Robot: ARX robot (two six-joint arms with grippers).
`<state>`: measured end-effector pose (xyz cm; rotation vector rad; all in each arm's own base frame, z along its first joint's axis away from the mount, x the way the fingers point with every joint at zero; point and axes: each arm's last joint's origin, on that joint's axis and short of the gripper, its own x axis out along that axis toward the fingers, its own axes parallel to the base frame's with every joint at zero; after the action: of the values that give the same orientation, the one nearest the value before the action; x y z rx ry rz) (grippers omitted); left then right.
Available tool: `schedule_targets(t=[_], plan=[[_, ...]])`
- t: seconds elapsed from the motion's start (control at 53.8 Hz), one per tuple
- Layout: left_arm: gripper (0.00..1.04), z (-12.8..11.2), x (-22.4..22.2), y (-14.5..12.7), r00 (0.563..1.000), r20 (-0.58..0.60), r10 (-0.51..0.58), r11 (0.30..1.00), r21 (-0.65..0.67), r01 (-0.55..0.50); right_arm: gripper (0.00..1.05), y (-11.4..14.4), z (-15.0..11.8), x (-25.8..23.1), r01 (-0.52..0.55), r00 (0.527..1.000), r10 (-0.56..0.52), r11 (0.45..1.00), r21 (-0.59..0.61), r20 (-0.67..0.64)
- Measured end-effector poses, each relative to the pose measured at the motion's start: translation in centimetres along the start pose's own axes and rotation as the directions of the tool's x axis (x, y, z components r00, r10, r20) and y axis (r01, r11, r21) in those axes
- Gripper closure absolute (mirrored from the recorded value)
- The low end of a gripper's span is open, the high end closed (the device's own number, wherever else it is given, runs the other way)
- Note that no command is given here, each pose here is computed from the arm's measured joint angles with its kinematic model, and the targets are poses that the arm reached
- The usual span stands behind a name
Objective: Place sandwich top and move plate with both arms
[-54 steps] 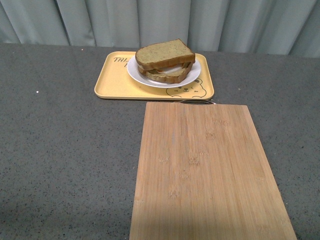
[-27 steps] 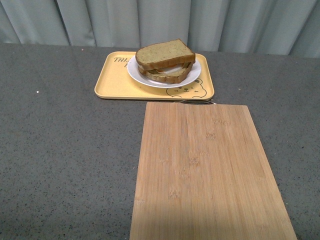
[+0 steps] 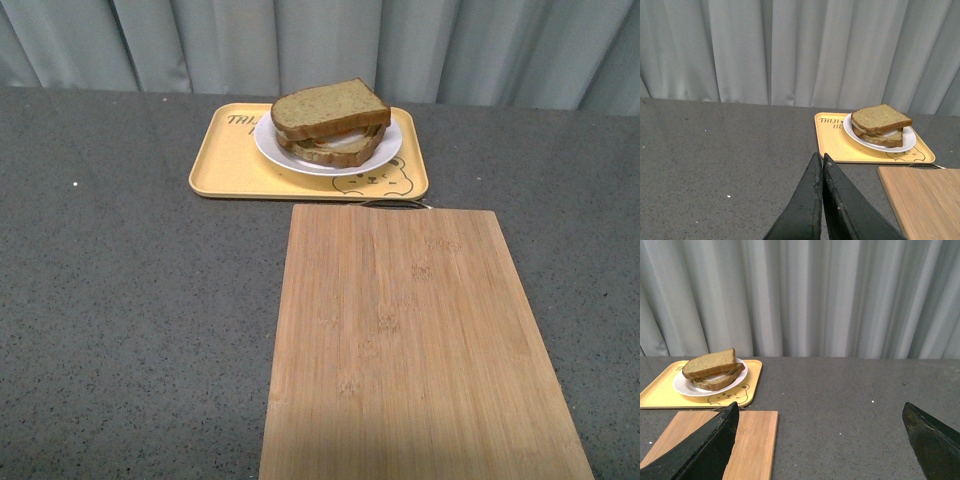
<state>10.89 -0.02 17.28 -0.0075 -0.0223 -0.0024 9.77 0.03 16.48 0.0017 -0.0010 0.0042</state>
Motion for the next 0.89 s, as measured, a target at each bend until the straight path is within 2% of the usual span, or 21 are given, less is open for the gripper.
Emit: schedule_targets(t=[0.149, 0.521, 0.595, 0.688, 0.893], plan=[[1.01, -0.5, -0.9, 0.0, 0.999, -0.036, 0.001, 1.000, 0.000, -0.001, 0.09, 0.0, 0.0, 0.0, 0.000, 1.000, 0.000, 1.000, 0.000, 0.000], [1.00, -0.3, -1.2, 0.0, 1.000, -0.007, 0.000, 1.000, -0.001, 0.000, 0.09, 0.0, 0.0, 0.0, 0.000, 1.000, 0.000, 1.000, 0.000, 0.000], [0.80, -0.3, -1.2, 0.0, 1.000, -0.007, 0.000, 1.000, 0.000, 0.000, 0.09, 0.0, 0.0, 0.0, 0.000, 1.000, 0.000, 1.000, 0.000, 0.000], [0.62, -0.3, -1.2, 0.0, 1.000, -0.007, 0.000, 1.000, 0.000, 0.000, 0.09, 0.0, 0.0, 0.0, 0.000, 1.000, 0.000, 1.000, 0.000, 0.000], [0.30, -0.3, -1.2, 0.0, 1.000, -0.007, 0.000, 1.000, 0.000, 0.000, 0.09, 0.0, 0.0, 0.0, 0.000, 1.000, 0.000, 1.000, 0.000, 0.000]])
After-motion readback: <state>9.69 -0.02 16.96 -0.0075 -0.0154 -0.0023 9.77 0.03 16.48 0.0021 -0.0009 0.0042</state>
